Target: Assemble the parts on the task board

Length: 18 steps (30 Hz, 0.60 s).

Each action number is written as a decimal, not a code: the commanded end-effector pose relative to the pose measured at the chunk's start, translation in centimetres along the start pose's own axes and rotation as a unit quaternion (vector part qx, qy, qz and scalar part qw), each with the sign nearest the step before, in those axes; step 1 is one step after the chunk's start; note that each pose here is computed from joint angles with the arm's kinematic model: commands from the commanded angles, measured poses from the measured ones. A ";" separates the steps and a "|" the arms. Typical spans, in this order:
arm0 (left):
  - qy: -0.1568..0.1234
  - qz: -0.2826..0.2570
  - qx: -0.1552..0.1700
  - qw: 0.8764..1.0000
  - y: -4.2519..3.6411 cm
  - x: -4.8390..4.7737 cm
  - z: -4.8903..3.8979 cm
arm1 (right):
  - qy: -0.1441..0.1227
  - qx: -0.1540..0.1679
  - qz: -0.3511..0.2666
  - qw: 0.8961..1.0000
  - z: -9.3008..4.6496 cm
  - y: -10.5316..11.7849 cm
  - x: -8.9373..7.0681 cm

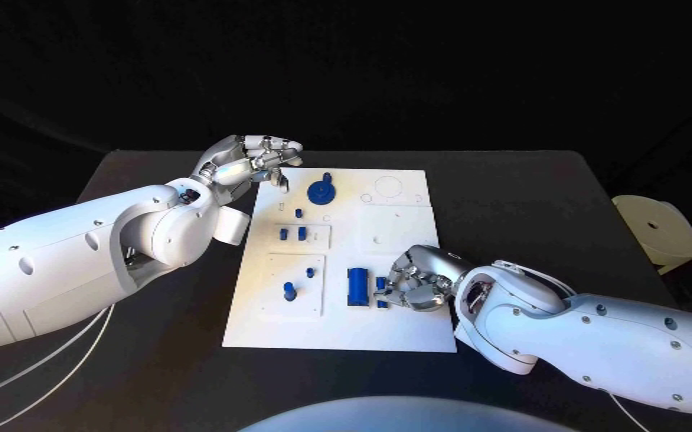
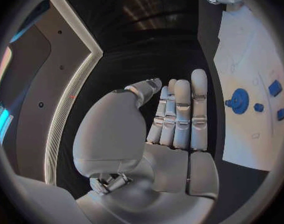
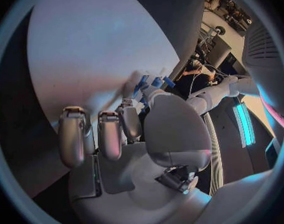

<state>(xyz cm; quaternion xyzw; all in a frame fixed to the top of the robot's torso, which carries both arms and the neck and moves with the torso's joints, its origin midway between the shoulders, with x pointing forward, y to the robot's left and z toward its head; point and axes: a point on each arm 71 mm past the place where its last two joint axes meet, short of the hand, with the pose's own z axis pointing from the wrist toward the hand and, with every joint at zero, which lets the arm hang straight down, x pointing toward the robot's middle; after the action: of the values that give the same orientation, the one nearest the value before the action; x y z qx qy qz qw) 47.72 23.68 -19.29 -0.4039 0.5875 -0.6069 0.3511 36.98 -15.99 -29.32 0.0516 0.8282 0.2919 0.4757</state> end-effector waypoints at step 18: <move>0.005 -0.001 0.004 1.000 -0.07 0.04 0.04 | -0.043 -0.038 0.034 0.998 -0.4 -0.2 -0.8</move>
<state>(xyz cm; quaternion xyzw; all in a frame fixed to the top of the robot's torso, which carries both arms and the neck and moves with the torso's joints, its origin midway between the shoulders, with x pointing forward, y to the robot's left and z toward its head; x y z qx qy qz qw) 47.75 23.80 -19.31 -0.4044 0.5876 -0.6059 0.3523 37.12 -16.62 -29.04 0.0452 0.8099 0.3073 0.4976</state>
